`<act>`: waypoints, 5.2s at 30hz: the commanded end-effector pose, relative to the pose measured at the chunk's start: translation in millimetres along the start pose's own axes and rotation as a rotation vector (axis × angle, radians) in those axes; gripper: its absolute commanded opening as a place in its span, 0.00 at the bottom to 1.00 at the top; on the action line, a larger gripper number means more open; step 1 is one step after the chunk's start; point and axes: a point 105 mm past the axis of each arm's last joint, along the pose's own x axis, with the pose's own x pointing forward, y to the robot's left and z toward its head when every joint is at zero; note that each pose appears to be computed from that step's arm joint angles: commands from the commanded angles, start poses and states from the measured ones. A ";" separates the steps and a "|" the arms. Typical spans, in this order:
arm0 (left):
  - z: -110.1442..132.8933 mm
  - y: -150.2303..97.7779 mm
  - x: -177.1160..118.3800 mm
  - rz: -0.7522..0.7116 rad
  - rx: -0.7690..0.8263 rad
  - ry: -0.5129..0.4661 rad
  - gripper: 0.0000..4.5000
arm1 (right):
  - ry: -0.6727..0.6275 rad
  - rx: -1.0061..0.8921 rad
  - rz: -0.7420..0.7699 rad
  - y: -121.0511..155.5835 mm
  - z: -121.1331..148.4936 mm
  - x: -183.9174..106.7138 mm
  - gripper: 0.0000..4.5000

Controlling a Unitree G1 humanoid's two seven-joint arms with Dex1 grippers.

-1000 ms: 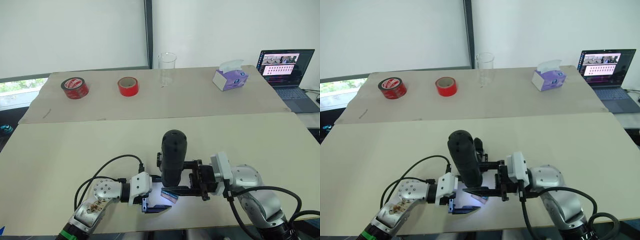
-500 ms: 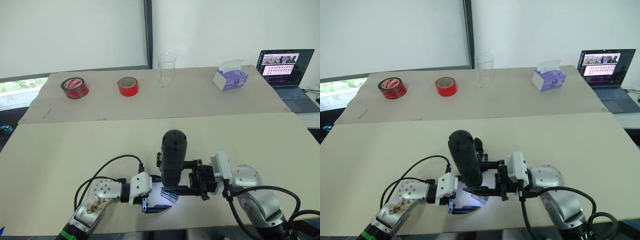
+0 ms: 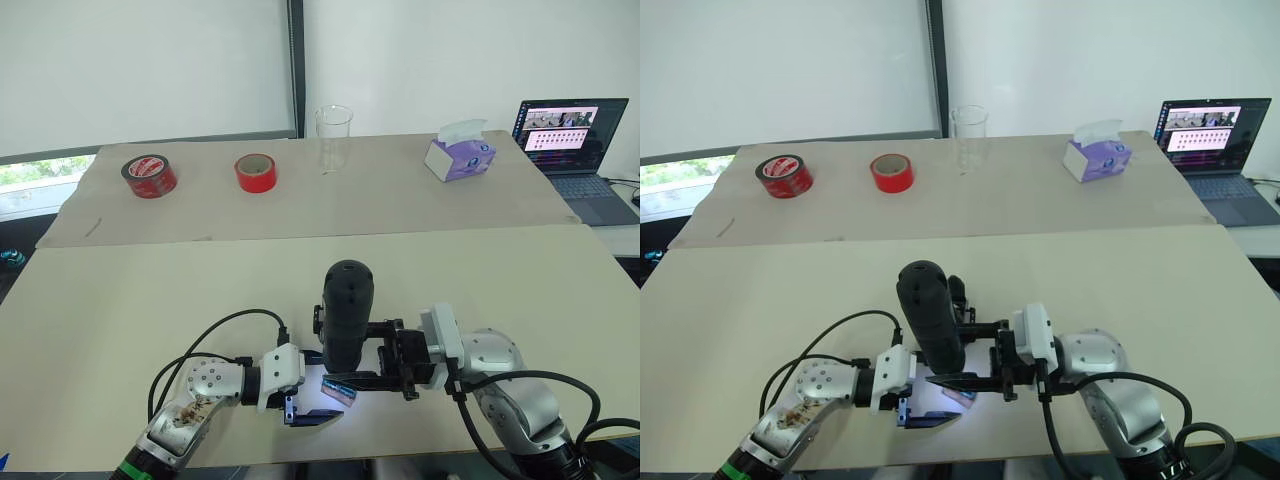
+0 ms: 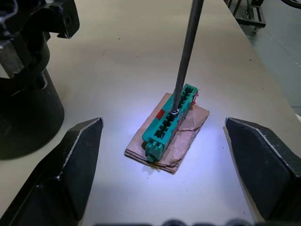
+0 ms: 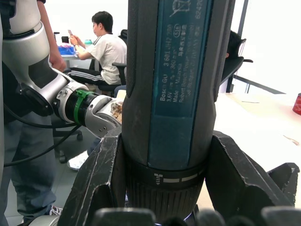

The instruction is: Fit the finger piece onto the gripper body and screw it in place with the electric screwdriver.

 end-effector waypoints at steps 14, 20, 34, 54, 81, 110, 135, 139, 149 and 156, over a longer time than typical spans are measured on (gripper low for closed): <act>-23.3 -4.6 1.4 -0.019 -0.065 0.055 0.97 | 0.005 -0.044 0.043 5.4 2.6 5.2 0.43; -25.8 -7.2 -0.3 -0.014 -0.069 0.051 0.97 | 0.024 -0.056 0.058 6.9 0.3 4.7 0.43; -32.8 -9.8 -11.3 0.001 -0.081 0.040 0.97 | 0.011 -0.075 0.060 3.8 4.5 7.5 0.43; 1.6 -11.6 -23.6 0.003 -0.043 -0.049 0.97 | -0.065 -0.047 0.063 -1.4 26.3 10.1 0.43; 68.6 0.4 -76.6 0.060 -0.009 -0.205 0.97 | -0.100 -0.115 0.010 -12.2 70.8 -1.8 0.43; -4.7 48.5 -26.6 0.272 -0.065 -0.129 0.97 | 0.034 -0.185 -0.126 -27.1 78.4 -32.7 0.43; 1.5 60.0 3.7 0.272 -0.077 -0.163 0.97 | 0.053 -0.184 -0.142 -28.1 73.1 -32.1 0.43; -0.4 60.5 3.4 0.264 -0.071 -0.154 0.97 | 0.057 -0.183 -0.146 -28.7 72.4 -33.3 0.43; 3.5 65.6 8.3 0.256 -0.056 -0.162 0.97 | 0.061 -0.184 -0.149 -29.0 71.8 -33.9 0.43; 2.5 62.5 10.9 0.229 -0.056 -0.155 0.97 | 0.064 -0.185 -0.154 -28.0 71.5 -34.2 0.43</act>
